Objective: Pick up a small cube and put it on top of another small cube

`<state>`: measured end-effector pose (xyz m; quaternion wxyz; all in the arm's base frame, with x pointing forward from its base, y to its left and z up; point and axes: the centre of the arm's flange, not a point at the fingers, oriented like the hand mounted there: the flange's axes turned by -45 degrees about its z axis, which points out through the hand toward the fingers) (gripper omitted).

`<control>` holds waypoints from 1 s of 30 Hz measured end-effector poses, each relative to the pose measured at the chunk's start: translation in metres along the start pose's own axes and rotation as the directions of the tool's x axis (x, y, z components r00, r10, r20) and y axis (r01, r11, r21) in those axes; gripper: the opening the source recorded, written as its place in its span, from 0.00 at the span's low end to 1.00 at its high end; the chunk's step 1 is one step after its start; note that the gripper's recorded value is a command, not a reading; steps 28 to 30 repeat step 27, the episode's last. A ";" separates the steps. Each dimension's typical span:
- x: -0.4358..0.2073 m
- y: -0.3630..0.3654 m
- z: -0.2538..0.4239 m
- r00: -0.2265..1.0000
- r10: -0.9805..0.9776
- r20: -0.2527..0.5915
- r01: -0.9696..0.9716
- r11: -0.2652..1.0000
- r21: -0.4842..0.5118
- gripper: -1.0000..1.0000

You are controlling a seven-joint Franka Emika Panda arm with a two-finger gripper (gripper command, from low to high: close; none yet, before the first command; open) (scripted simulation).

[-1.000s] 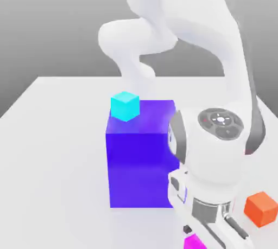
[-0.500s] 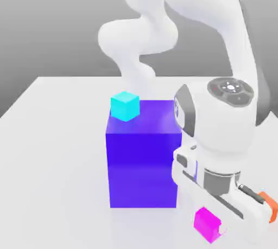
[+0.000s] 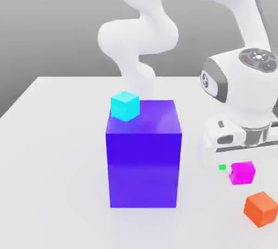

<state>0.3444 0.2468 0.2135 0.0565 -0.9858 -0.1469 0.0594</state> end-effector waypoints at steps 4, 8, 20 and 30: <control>-0.032 -0.027 -0.004 0.956 -0.293 0.000 0.293 0.956 -0.016 0.00; -0.061 -0.043 -0.008 0.838 -0.545 0.003 0.545 0.837 -0.045 0.00; -0.119 -0.057 0.015 0.375 -0.923 0.085 0.922 0.361 -0.142 0.00; -0.116 -0.049 0.053 0.377 -0.922 0.085 0.921 0.363 -0.142 1.00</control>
